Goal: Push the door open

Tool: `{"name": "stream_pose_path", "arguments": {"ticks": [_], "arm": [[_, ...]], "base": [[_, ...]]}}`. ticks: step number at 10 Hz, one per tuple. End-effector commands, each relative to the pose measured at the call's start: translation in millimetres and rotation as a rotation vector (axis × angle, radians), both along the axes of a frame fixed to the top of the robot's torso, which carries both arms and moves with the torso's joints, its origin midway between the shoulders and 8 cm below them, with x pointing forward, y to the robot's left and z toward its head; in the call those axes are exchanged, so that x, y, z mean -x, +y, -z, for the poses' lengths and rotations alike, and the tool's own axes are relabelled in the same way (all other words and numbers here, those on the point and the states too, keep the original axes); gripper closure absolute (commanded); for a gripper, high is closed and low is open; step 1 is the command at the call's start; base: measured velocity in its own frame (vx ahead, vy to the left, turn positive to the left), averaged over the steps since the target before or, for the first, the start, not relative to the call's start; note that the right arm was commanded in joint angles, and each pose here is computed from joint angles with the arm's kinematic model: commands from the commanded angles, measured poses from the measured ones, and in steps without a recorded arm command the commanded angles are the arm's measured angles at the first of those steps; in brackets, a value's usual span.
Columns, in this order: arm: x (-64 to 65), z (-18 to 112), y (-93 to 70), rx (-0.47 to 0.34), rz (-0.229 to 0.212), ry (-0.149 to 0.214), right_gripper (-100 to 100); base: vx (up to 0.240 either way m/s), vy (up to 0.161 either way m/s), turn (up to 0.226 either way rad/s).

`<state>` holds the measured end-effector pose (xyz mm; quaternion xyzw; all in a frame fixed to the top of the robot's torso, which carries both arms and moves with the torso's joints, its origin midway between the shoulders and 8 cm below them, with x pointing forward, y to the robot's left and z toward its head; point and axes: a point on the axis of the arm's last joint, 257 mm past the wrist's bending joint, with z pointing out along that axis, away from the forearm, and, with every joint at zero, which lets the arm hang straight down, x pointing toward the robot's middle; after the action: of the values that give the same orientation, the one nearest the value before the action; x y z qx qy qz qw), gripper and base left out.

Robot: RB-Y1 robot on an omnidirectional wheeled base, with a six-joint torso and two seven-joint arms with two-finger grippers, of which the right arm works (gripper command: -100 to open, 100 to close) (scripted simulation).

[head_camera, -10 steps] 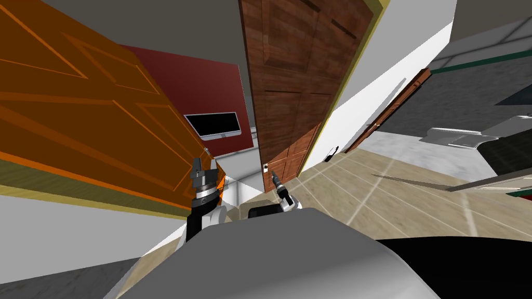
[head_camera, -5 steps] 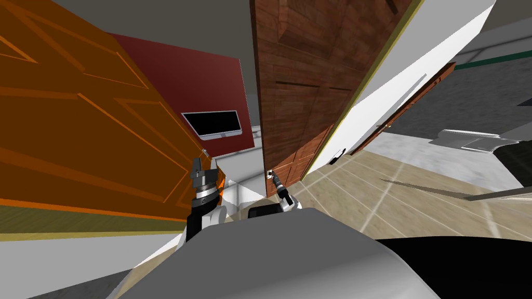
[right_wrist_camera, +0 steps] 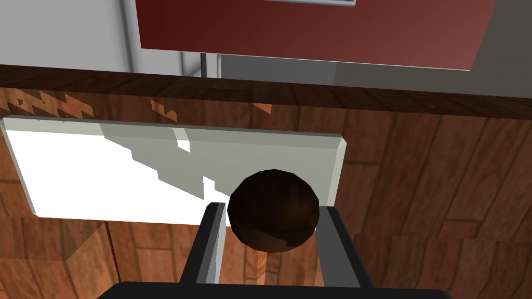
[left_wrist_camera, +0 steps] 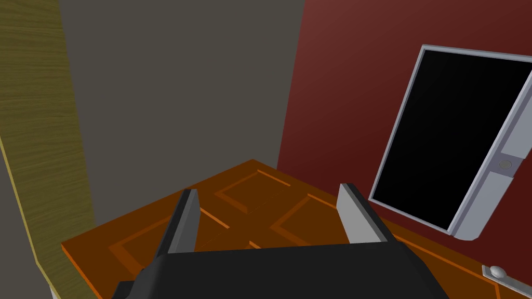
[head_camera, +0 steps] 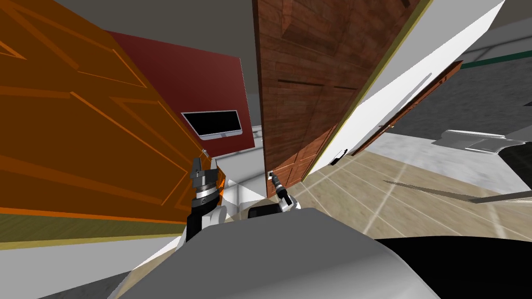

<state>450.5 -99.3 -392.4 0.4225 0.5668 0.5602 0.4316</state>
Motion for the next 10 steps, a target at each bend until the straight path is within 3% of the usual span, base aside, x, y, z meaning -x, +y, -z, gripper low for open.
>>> {"name": "stream_pose_path", "arguments": {"ticks": [1,3,4,10], "arm": [[0.7,0.7,-0.3,0.0,0.0,0.001,100],[0.7,0.7,-0.3,0.0,0.0,0.001,100],[-1.1,3.6,-15.6,0.018,0.018,0.004,100],[-9.4,5.1,-64.4,0.058,0.087,0.0,100]], "base": [[-0.01,-0.004,-0.002],[-0.003,-0.001,-0.001],[0.085,0.048,-0.014],[0.169,0.09,-0.052]]}}
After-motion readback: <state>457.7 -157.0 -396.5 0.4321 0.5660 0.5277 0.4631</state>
